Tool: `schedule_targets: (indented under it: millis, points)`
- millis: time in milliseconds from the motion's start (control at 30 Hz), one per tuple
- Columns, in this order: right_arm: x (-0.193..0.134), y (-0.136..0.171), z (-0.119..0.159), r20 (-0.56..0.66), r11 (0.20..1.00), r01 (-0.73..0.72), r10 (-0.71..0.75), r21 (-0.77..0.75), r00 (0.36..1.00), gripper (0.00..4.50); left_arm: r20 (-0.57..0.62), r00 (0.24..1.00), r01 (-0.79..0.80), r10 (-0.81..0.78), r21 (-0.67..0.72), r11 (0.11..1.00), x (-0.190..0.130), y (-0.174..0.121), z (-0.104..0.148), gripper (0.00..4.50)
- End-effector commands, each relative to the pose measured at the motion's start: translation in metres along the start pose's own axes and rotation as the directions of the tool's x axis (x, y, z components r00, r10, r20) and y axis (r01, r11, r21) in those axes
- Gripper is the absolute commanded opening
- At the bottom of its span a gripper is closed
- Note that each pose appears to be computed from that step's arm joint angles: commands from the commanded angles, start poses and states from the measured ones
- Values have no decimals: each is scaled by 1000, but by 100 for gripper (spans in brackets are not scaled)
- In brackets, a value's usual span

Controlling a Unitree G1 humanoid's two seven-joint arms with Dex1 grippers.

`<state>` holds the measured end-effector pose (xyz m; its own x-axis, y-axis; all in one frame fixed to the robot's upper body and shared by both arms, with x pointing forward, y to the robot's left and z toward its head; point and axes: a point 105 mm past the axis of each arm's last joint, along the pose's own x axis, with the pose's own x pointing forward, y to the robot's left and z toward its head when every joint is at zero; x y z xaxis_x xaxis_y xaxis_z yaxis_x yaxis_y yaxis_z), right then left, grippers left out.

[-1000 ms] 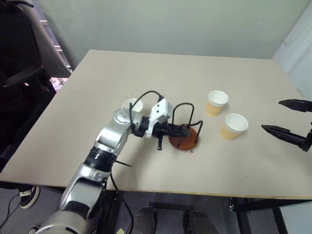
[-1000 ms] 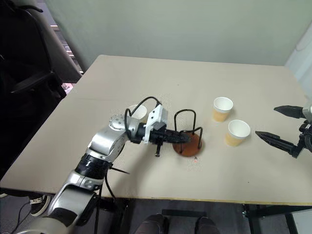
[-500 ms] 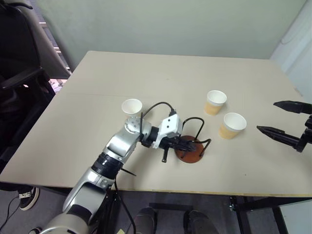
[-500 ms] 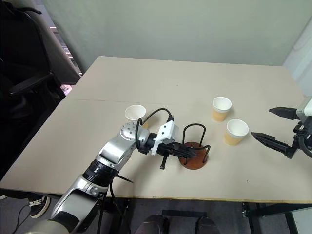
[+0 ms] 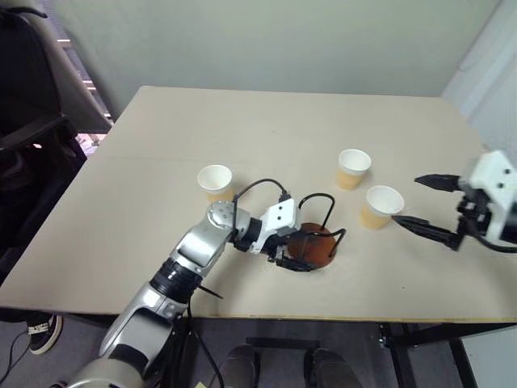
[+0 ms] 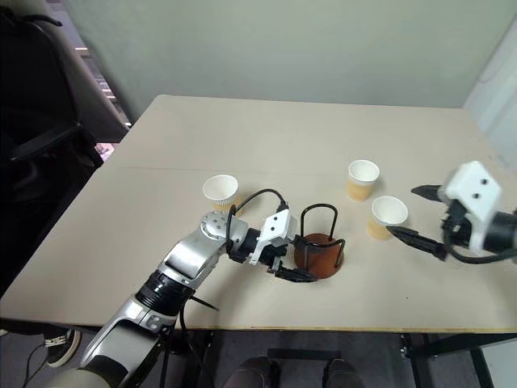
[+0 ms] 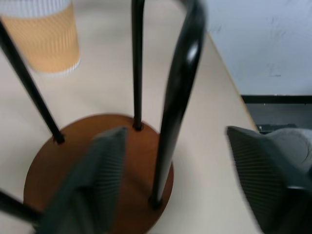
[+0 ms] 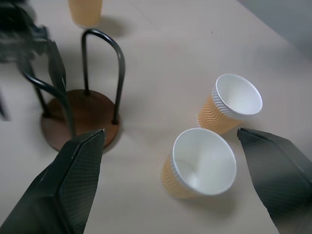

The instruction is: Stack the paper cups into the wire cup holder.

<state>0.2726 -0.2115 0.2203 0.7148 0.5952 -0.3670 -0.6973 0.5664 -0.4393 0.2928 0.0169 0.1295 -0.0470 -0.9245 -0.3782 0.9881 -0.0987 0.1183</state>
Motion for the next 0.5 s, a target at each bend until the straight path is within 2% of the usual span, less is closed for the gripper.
schedule_targets:
  millis: [33, 233, 367, 500]
  points:
    - [23, -3, -9, -46, 998, 7, -10, -63, 999, 450, 43, 999, -5, 4, 21, 1000, -14, -9, 16, 400]
    - [49, 1, -34, -133, 994, -76, 64, -83, 989, 450, 30, 991, -128, 127, 22, 992, -41, -10, 12, 400]
    - [65, -6, -54, -205, 991, -76, 53, -109, 977, 450, 38, 959, -281, 281, -5, 960, -87, -5, 15, 400]
    - [75, -14, -56, -209, 987, -68, 37, -144, 977, 358, 79, 915, -397, 395, 9, 918, -117, 1, 34, 406]
